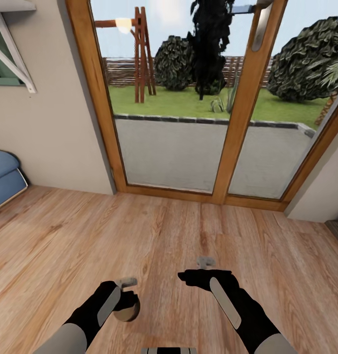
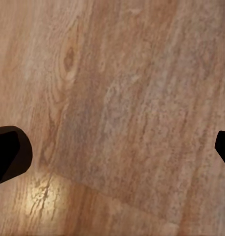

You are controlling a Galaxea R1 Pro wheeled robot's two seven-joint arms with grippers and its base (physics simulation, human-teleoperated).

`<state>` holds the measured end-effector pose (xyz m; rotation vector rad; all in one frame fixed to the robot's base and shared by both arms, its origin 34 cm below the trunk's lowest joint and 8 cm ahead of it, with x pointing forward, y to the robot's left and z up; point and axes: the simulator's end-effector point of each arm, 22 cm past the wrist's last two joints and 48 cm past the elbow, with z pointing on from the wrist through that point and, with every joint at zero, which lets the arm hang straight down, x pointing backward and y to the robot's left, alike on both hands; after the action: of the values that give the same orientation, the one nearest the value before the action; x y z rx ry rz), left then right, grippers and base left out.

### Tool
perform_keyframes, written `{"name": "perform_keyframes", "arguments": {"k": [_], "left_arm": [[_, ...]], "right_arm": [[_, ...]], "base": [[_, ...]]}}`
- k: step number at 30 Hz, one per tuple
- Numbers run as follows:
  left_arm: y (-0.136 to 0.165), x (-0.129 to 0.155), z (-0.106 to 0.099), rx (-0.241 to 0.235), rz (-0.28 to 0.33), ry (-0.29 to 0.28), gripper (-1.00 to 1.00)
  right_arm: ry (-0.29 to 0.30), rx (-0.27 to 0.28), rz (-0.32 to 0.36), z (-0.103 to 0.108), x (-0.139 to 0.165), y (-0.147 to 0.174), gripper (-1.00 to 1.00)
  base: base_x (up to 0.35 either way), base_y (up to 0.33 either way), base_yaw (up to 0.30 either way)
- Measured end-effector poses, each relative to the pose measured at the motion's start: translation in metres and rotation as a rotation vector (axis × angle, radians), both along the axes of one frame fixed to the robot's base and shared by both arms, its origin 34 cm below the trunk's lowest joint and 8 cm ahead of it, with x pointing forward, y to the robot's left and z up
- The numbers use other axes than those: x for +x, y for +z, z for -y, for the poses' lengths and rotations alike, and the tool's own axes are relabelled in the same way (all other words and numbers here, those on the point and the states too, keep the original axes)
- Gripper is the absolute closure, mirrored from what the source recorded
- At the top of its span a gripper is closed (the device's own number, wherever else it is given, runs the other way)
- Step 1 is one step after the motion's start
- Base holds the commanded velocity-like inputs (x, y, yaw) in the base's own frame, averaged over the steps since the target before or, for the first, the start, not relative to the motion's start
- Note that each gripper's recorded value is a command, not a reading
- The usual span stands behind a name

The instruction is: Place each of the two pumpkins and all three candles from the living room inside a cabinet in the living room (use any cabinet), then make sure every cabinet is closed, and position the cauldron so it is next to a table in the living room.

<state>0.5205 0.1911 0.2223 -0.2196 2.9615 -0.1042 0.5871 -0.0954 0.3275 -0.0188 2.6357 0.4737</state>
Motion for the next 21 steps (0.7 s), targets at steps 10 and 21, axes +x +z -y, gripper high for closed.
{"name": "perform_keyframes", "arguments": {"k": [10, 21], "left_arm": [[0.019, 0.01, 0.0, -0.002, 0.037, 0.001, 1.0], [0.041, 0.022, 0.001, -0.004, 0.082, 0.002, 1.0]], "right_arm": [[0.0, 0.001, 0.039, 0.0, 0.007, 0.022, -1.0], [0.0, 0.0, 0.083, 0.0, 0.013, 0.046, -1.0]], "base": [[0.0, 0.0, 0.0], [0.0, 0.0, 0.0]]}}
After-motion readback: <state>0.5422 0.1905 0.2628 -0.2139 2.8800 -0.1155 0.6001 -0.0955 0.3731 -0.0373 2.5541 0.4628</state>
